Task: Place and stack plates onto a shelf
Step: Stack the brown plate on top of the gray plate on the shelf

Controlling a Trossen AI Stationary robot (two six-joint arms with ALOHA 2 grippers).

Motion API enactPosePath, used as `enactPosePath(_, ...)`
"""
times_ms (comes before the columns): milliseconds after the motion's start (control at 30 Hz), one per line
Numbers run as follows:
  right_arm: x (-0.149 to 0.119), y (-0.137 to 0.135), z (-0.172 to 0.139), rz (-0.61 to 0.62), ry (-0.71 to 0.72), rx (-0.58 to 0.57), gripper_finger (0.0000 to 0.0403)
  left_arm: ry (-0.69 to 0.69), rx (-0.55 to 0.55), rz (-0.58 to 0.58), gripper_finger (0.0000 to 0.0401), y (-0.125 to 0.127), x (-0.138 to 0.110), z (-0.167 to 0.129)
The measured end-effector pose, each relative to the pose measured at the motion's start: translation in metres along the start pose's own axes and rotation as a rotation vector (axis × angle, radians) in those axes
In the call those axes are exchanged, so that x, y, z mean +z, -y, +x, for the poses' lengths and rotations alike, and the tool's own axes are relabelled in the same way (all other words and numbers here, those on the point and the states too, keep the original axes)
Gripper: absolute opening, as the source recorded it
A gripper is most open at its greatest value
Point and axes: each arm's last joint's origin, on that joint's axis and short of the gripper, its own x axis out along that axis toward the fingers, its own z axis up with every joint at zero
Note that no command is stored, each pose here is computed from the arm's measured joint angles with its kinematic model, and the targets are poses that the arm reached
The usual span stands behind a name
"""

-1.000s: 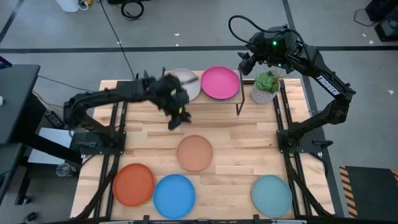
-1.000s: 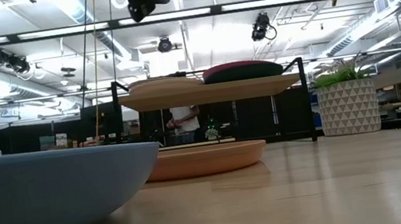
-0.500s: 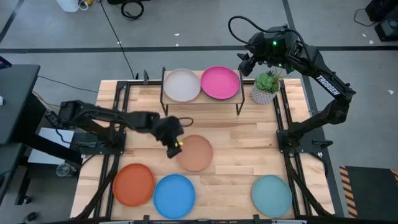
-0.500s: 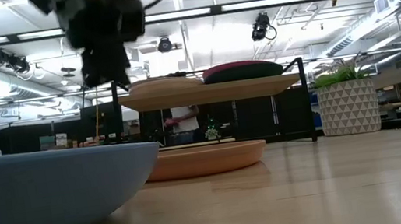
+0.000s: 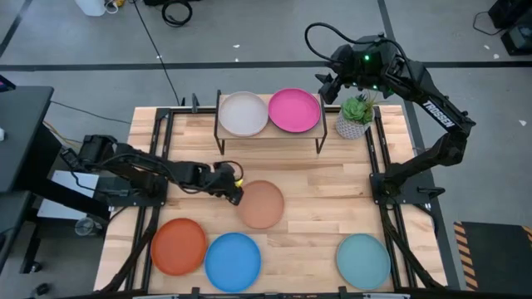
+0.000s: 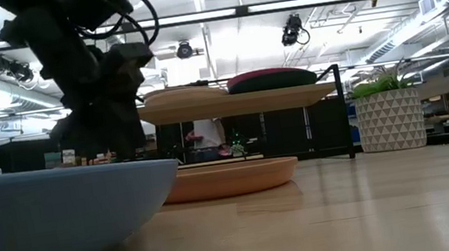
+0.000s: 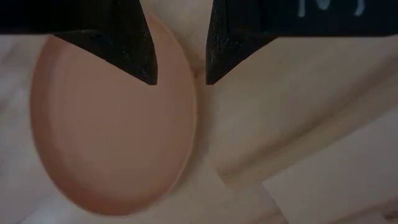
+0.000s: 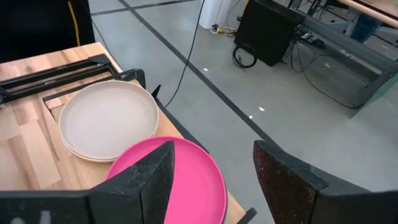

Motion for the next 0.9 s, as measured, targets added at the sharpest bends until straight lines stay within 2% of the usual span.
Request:
enactPosePath(200,0.0,0.0,0.0,-0.003,-0.001,0.002,0.0224,0.001,0.001,0.003,0.0142,0.003,-0.004,0.019)
enactPosePath(367,0.0,-0.001,0.0,-0.004,-0.002,0.018,0.0224,-0.028,0.061,-0.01,0.0142,-0.002,-0.01,0.035)
enactPosePath(433,0.0,-0.001,0.0,-0.008,-0.002,0.019,0.0224,-0.032,0.054,-0.012,0.0142,-0.002,-0.01,0.04)
enactPosePath(667,0.0,-0.001,0.0,-0.016,-0.004,0.021,0.0224,-0.043,0.063,-0.011,0.0139,-0.002,-0.012,0.044)
enactPosePath(767,-0.001,-0.001,0.0,-0.02,-0.005,0.022,0.0224,-0.043,0.067,-0.033,0.0115,-0.003,-0.012,0.045)
enactPosePath(900,-0.001,-0.001,0.0,-0.026,-0.005,0.021,0.0224,-0.046,0.066,-0.077,0.0039,-0.003,-0.012,0.045)
